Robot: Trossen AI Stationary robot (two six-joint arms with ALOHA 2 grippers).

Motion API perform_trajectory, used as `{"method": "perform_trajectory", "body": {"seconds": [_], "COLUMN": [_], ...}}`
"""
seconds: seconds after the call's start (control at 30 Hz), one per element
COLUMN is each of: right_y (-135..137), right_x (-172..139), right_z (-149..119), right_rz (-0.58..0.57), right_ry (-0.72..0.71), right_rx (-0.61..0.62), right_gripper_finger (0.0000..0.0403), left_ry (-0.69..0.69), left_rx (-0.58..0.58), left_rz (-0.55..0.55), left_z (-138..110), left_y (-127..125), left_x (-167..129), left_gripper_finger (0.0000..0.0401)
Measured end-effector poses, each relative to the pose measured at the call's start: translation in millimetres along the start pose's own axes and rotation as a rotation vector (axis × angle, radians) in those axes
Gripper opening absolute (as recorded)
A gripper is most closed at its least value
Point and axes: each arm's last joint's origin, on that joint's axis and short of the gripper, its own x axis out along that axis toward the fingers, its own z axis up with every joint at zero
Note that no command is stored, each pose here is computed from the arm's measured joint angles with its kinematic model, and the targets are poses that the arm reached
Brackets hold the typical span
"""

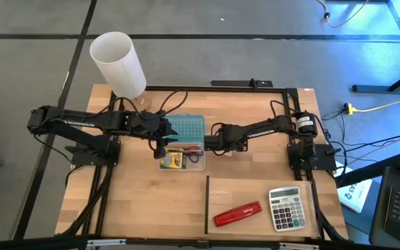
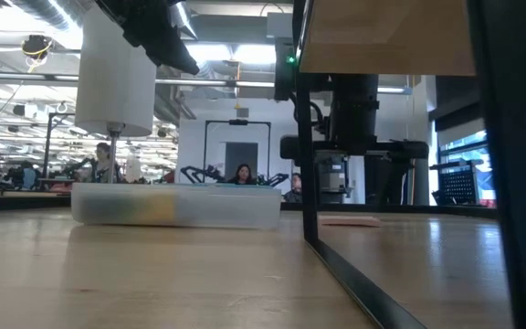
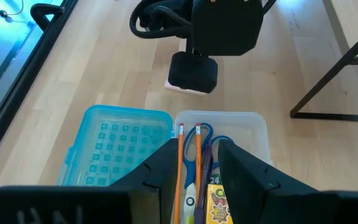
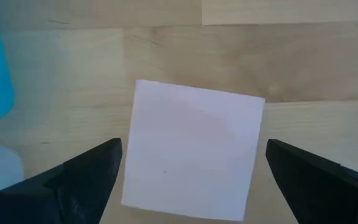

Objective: Pack school essentials
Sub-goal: Put the pink sticky notes into the blue supply box

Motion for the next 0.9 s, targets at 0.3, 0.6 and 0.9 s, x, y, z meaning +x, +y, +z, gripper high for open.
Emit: {"method": "perform_trajectory", "body": {"seconds": [0.3, 0.6, 0.9], "right_y": [0.5, 5.0, 8.7], "right_x": [5.5, 11.0, 3.7], "right_z": [-2.3, -6.5, -5.3], "right_rz": [-0.015, 0.009, -0.001], "right_ry": [0.013, -0.007, -0.014], "right_rx": [0.009, 0.009, 0.004], "right_gripper_finger": [0.0400, 0.0400, 0.0400], "left_ry": [0.000, 0.000, 0.000], "left_rx": [0.000, 0.000, 0.000], "left_rz": [0.001, 0.000, 0.000], "left_z": [0.0, 0.0, 0.0], "left_y": [0.1, 0.0, 0.0], "left_x": [0.0, 0.0, -0.1], "left_gripper_finger": [0.0108, 0.0108, 0.0108]}}
